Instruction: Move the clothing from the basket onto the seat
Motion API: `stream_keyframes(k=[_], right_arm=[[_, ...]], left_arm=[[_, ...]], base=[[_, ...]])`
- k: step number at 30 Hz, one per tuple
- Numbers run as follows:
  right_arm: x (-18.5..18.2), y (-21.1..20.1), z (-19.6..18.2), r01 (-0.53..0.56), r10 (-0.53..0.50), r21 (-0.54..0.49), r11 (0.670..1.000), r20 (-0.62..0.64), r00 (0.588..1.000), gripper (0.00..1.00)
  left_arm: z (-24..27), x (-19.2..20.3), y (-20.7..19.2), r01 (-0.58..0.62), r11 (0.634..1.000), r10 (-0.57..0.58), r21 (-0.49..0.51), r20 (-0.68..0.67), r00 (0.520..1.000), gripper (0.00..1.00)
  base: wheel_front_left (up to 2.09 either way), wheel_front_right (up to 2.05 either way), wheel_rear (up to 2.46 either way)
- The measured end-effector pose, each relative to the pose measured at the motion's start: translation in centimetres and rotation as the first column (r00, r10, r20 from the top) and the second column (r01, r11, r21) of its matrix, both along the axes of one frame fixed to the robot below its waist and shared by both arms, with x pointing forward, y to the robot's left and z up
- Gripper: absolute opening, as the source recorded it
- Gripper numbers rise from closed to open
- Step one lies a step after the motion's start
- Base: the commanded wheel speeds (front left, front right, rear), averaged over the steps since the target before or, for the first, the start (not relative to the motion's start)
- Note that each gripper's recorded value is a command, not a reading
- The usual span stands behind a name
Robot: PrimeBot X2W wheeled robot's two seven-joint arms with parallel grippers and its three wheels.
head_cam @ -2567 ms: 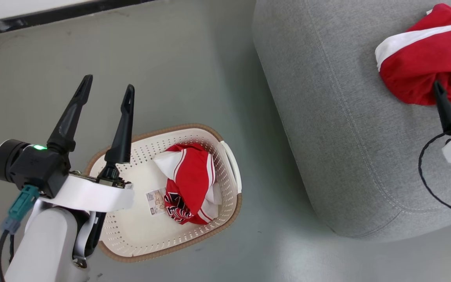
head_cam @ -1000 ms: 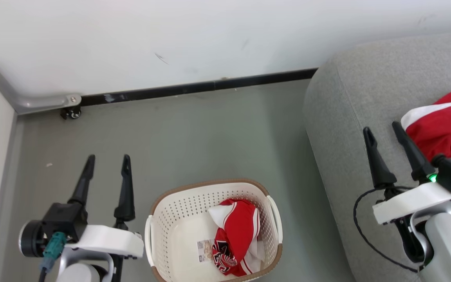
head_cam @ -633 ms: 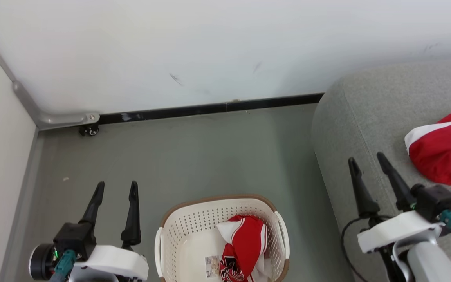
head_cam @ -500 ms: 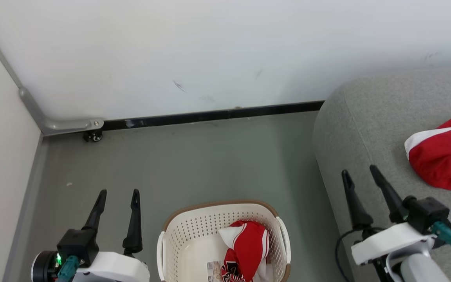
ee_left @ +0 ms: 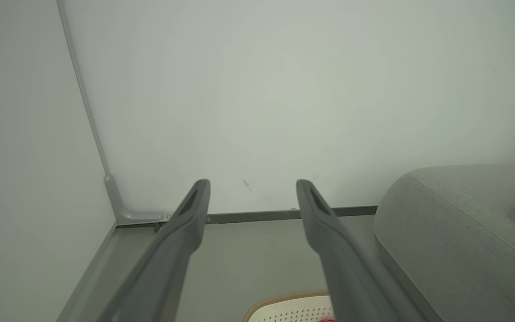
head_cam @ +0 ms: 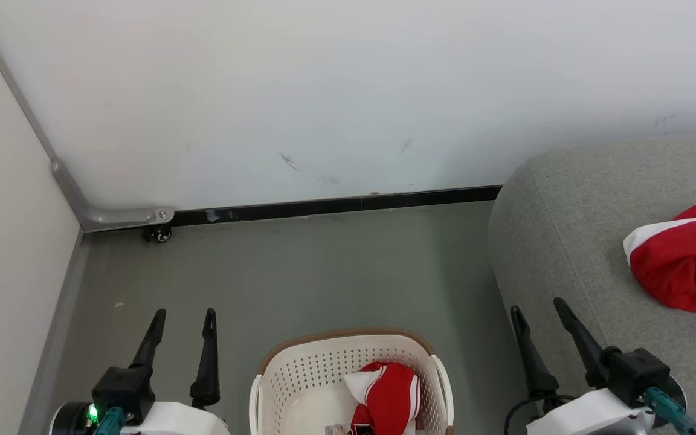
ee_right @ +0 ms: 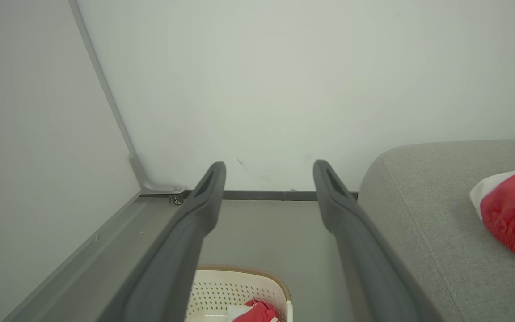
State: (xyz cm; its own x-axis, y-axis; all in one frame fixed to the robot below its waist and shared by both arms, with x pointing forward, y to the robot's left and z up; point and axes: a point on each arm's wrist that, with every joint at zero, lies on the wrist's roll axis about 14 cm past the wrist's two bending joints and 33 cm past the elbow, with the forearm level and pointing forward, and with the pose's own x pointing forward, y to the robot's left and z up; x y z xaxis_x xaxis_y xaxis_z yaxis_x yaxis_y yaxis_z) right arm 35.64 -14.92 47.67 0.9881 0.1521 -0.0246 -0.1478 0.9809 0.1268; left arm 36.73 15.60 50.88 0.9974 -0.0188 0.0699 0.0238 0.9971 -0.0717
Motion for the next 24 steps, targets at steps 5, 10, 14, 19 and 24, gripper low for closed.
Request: stream_keyframes(k=[5,10,14,19,24], right_arm=[[-0.6,-0.4,-0.2,0.017,-0.017,0.0,1.0,-0.003,1.0,1.0],[-0.8,-0.7,-0.2,0.027,-0.027,-0.011,1.0,0.002,1.0,1.0],[-0.8,-1.0,-0.1,0.036,-0.035,-0.017,0.999,0.006,0.999,1.0],[-1.0,-1.3,-0.1,0.044,-0.044,-0.024,0.999,0.005,0.999,1.0],[-0.8,-1.7,0.3,0.058,-0.058,-0.026,0.998,0.019,0.998,1.0]], left_arm=[[0.0,-0.1,0.2,-0.007,1.0,0.007,0.0,-0.001,1.0,1.0],[-0.5,-0.2,0.4,-0.011,1.0,0.011,0.001,-0.015,1.0,1.0],[-0.7,-0.1,0.3,-0.008,1.0,0.008,0.002,-0.018,1.0,1.0],[-0.9,0.2,-0.1,0.003,1.0,-0.003,0.002,-0.025,1.0,1.0],[-1.1,0.5,-1.0,0.035,0.999,-0.034,0.008,-0.03,0.999,1.0]], base=[[0.0,0.0,0.0],[0.0,0.0,0.0],[0.0,0.0,0.0],[0.0,0.0,0.0],[0.0,0.0,0.0]])
